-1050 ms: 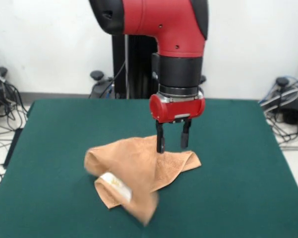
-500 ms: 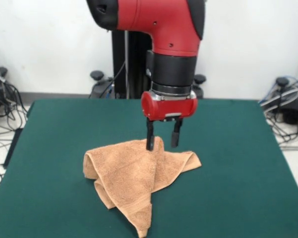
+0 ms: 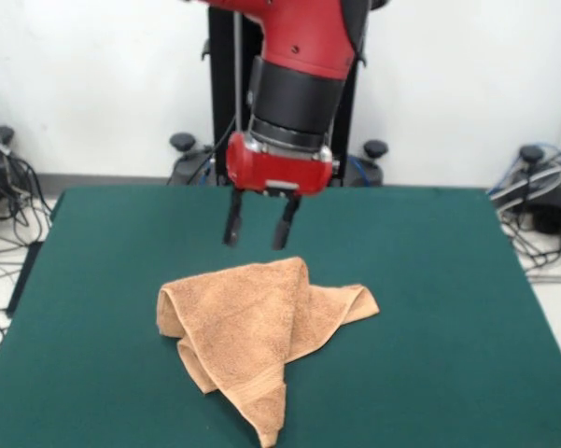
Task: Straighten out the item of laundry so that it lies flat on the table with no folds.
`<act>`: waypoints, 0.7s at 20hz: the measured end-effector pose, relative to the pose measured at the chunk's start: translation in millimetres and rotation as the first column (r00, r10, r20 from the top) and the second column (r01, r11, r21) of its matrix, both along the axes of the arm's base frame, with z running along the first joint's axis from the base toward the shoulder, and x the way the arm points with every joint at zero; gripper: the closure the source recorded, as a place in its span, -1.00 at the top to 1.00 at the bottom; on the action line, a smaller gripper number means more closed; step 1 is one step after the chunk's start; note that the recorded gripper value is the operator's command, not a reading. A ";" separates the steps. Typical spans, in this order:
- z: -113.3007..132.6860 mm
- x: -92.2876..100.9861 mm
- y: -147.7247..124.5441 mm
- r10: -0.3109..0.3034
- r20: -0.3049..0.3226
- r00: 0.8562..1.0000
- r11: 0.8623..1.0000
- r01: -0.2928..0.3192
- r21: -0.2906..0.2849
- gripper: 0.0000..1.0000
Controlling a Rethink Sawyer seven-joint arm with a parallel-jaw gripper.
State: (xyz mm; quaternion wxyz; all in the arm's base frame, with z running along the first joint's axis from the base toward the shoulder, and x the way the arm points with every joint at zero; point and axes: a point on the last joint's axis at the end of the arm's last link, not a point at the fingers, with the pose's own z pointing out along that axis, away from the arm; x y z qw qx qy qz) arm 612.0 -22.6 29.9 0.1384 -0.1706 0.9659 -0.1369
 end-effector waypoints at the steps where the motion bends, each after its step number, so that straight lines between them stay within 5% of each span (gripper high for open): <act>1: 3.1 -0.9 -3.6 -0.019 0.002 1.000 1.000 0.019 -0.008 1.00; 7: 15.2 -2.3 -33.9 -0.126 0.017 0.992 0.992 0.127 -0.027 1.00; 14: -8.0 -5.7 -89.7 -0.227 -0.002 0.974 0.974 0.227 -0.006 1.00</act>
